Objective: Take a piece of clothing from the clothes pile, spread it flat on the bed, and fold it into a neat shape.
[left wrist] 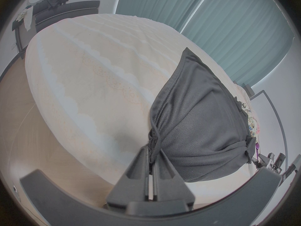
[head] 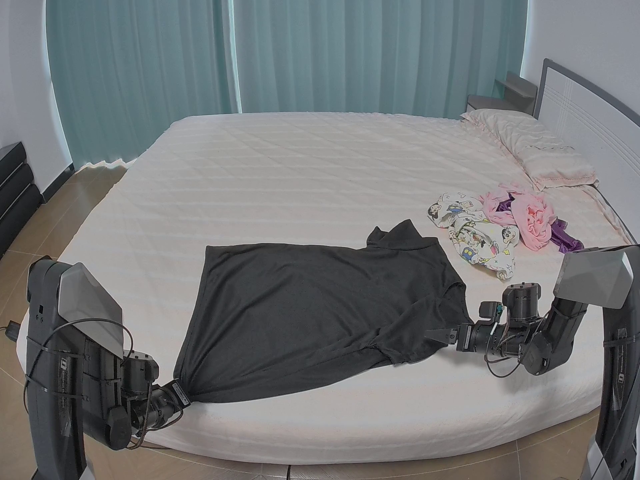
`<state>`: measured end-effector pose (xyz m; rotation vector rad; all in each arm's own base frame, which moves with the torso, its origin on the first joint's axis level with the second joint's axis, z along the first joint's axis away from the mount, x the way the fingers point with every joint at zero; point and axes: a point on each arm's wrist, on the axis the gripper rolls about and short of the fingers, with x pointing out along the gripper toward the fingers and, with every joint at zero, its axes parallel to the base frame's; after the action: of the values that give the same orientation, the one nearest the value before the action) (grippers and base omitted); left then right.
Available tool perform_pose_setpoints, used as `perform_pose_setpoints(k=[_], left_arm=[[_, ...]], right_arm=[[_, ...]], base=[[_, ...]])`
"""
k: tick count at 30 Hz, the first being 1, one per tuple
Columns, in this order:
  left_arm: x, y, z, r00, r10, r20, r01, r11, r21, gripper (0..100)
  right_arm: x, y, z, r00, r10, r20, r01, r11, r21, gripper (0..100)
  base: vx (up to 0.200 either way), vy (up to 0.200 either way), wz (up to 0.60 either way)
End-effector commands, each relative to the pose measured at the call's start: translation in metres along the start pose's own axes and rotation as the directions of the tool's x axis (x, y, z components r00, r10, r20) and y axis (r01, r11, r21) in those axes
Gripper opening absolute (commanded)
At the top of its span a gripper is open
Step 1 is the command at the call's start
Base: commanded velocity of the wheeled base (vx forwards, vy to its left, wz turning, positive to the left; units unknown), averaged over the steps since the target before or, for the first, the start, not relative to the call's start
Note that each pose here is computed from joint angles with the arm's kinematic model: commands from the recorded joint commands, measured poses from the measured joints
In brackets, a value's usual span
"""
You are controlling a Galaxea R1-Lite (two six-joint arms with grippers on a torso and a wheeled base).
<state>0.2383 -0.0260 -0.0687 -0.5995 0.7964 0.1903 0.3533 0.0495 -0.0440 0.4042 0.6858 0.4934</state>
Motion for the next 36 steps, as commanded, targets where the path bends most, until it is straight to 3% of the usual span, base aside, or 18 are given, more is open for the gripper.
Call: perform_pose_setpoints(k=[1, 10, 11, 25, 36], left_arm=[[0.0, -0.001, 0.001, 1.0, -0.009, 0.015, 0.009, 1.0, -0.001, 0], [0.0, -0.001, 0.001, 1.0, -0.009, 0.013, 0.009, 1.0, 0.0, 0], [0.0, -0.001, 0.001, 1.0, -0.009, 0.013, 0.009, 1.0, 0.0, 0], [0.0, -0.001, 0.001, 1.0, -0.009, 0.012, 0.009, 1.0, -0.001, 0], [-0.009, -0.006, 0.008, 0.998, -0.04, 0.041, 0.04, 0.999, -0.003, 0]], right_arm=[[0.008, 0.003, -0.005, 1.0, 0.013, -0.016, -0.013, 1.0, -0.009, 100], [0.011, 0.005, -0.002, 1.0, 0.018, -0.007, -0.018, 1.0, -0.018, 100], [0.012, 0.004, -0.003, 1.0, 0.017, -0.009, -0.018, 1.0, -0.018, 0], [-0.012, -0.001, -0.022, 0.998, -0.025, -0.064, 0.028, 0.999, 0.036, 0], [-0.079, 0.019, -0.047, 0.994, -0.053, -0.096, 0.062, 0.994, 0.094, 0]], base=[[0.0, 0.0, 0.0], [0.0, 0.0, 0.0], [0.0, 0.0, 0.0], [0.0, 0.0, 0.0], [0.0, 0.0, 0.0]])
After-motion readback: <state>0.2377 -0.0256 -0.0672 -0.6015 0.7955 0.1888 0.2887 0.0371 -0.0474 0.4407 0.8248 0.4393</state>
